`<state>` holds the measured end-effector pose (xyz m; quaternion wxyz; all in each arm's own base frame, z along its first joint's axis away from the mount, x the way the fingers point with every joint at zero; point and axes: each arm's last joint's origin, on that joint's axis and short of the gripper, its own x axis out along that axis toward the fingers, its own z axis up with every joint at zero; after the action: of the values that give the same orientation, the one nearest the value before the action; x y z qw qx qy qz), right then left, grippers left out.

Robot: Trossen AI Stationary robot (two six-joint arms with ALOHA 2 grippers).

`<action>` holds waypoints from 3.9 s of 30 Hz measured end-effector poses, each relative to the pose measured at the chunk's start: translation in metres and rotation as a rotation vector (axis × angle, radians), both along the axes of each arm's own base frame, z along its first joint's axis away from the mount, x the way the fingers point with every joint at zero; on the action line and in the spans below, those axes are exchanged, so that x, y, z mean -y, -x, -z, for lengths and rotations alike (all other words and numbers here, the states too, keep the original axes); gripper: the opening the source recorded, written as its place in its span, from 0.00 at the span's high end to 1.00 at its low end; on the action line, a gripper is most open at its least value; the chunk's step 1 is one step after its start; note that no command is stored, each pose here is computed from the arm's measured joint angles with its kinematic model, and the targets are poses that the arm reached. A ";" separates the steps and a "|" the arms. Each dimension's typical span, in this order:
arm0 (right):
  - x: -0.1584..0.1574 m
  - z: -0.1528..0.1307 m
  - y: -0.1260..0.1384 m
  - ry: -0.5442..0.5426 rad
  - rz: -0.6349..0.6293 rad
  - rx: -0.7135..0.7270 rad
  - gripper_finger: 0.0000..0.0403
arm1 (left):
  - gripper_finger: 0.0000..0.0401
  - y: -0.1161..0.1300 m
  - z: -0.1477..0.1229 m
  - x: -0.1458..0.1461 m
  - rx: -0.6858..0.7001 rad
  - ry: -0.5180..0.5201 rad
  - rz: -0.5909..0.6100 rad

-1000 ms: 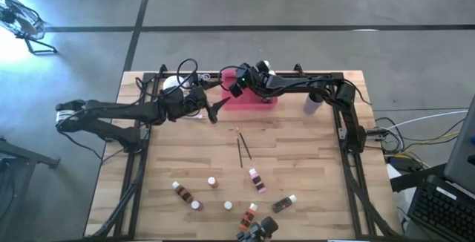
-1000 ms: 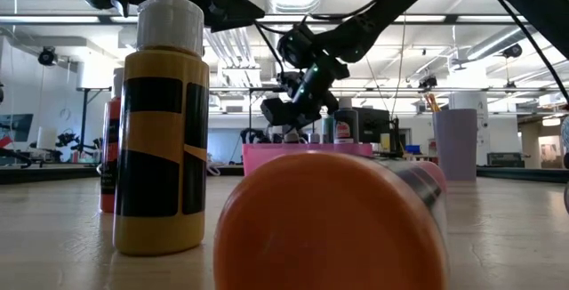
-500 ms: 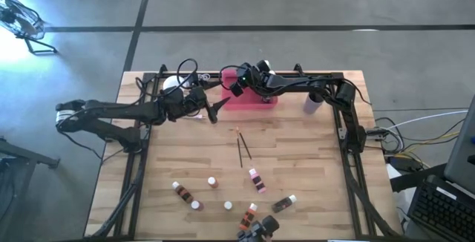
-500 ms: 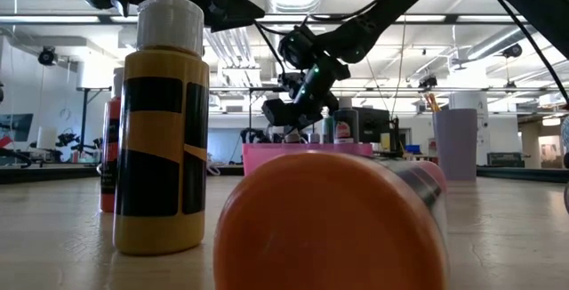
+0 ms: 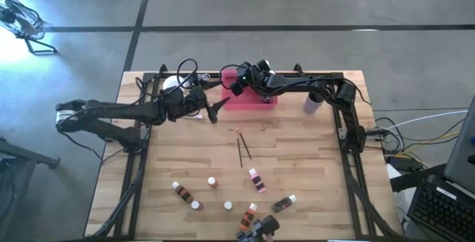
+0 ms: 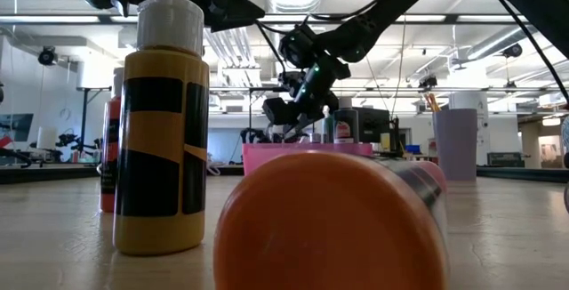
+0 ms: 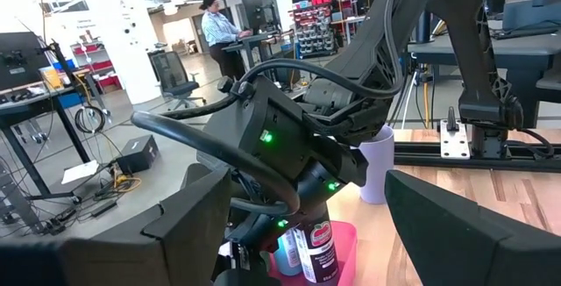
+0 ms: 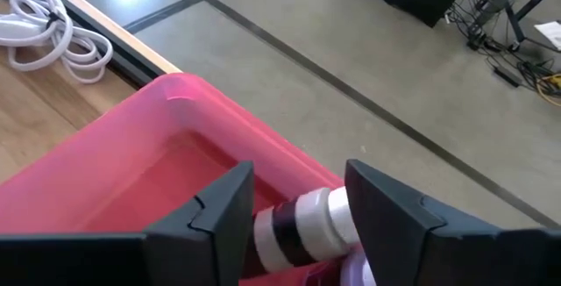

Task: Pick & Place Paint Supplies
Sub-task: Put the grey black paint bottle into the pink bin

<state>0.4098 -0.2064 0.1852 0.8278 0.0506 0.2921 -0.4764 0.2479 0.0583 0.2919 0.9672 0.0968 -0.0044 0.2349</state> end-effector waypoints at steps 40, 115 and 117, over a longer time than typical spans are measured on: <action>-0.050 -0.108 0.017 0.131 -0.134 -0.085 0.79 | 0.24 0.000 0.009 -0.006 -0.133 0.153 -0.029; -0.096 -0.131 0.190 0.221 0.005 0.144 0.74 | 0.38 -0.153 0.125 -0.167 -0.719 0.749 -0.414; -0.096 -0.131 0.189 0.220 0.005 0.141 0.73 | 0.44 -0.153 0.125 -0.167 -0.718 0.750 -0.415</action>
<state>0.2204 -0.1105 0.3159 0.8456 -0.0062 0.1790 -0.5029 0.4006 0.2254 0.1671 0.8096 -0.1810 0.4285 0.3580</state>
